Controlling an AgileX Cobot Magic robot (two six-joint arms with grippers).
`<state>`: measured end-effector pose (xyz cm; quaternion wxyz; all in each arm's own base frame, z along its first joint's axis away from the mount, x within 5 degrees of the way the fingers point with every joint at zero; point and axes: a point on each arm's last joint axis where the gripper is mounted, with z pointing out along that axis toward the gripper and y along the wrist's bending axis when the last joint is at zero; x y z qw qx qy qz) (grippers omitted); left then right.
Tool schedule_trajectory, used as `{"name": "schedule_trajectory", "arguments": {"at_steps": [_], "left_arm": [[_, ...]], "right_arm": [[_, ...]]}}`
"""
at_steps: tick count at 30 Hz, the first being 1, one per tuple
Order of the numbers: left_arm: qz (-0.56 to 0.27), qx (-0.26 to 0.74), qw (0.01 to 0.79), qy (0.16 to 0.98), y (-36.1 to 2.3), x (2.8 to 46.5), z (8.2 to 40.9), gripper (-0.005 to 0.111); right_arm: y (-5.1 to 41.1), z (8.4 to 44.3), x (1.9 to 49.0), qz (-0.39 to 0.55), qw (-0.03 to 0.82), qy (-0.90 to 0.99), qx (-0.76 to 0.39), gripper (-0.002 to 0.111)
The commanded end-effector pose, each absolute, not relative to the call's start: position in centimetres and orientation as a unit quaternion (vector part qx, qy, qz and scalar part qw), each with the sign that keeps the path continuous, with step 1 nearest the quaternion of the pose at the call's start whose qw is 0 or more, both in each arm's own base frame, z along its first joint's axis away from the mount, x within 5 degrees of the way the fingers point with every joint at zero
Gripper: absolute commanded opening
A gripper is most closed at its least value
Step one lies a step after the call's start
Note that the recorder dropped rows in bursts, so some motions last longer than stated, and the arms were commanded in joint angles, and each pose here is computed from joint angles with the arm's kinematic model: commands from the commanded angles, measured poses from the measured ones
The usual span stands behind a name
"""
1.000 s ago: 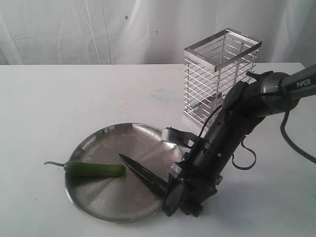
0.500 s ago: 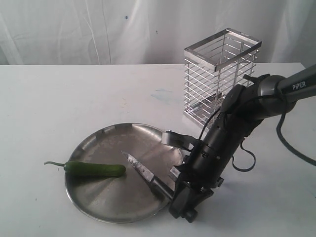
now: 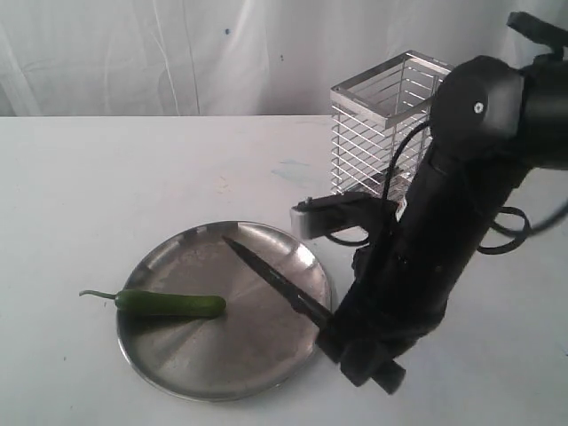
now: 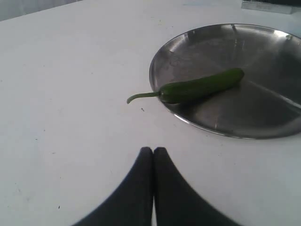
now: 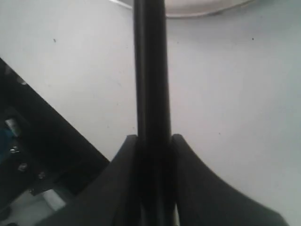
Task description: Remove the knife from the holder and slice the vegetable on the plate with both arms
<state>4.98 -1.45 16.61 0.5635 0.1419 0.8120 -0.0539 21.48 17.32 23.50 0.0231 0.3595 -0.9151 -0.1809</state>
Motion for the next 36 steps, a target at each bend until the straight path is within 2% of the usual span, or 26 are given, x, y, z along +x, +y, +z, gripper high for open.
{"name": "schedule_trajectory", "arguments": {"at_steps": [1,3,6,8,12,16,18,22,25,29,32,34,36], "left_arm": [[-0.057,0.136,0.567,0.81,-1.4,5.0,16.7,0.0],[-0.073,0.121,0.591,0.794,-1.6,5.1,17.2,0.0],[-0.207,-0.007,0.593,0.778,-2.1,5.2,17.9,0.0],[-0.253,-0.054,0.584,0.77,-2.2,5.2,18.1,0.0],[-0.255,-0.057,0.585,0.767,-2.2,5.2,18.2,0.0],[-0.301,-0.109,0.569,0.757,-2.2,5.2,18.3,0.0],[-0.311,-0.126,0.593,0.731,-2.0,5.4,18.9,0.0],[-0.316,-0.149,0.693,0.63,-0.9,5.6,21.3,0.0],[-0.3,-0.148,0.783,0.525,0.0,5.0,23.5,0.0],[-0.293,-0.139,0.842,0.43,0.7,3.8,27.6,0.0],[-0.232,-0.073,0.87,0.428,0.2,3.5,32.3,0.0],[-0.118,0.03,0.881,0.457,-0.8,4.4,35.3,0.0],[-0.018,0.125,0.844,0.521,-1.9,7.1,36.7,0.0]], "right_arm": [[17.2,25.4,20.0,-0.088,-0.131,-0.927,0.341,0.0],[17.0,25.8,20.1,-0.079,-0.155,-0.921,0.349,0.0],[17.1,25.6,19.9,-0.072,-0.143,-0.896,0.415,0.0],[17.2,25.3,19.8,-0.072,-0.131,-0.88,0.45,0.0],[17.3,24.3,20.2,-0.057,-0.109,-0.881,0.458,0.0],[17.5,23.0,20.7,-0.049,-0.086,-0.904,0.416,0.0],[17.7,22.5,20.8,-0.051,-0.076,-0.904,0.418,0.0],[17.8,22.2,20.5,-0.053,-0.058,-0.899,0.431,0.0],[17.5,22.2,20.1,-0.047,-0.029,-0.891,0.45,0.0],[16.9,22.2,18.6,-0.042,0.051,-0.873,0.484,0.0],[18.0,22.5,18.4,-0.076,0.02,-0.875,0.478,0.0],[18.6,22.5,18.5,-0.096,-0.001,-0.878,0.469,0.0],[19.0,22.6,19.0,-0.099,-0.032,-0.882,0.46,0.0]]}}
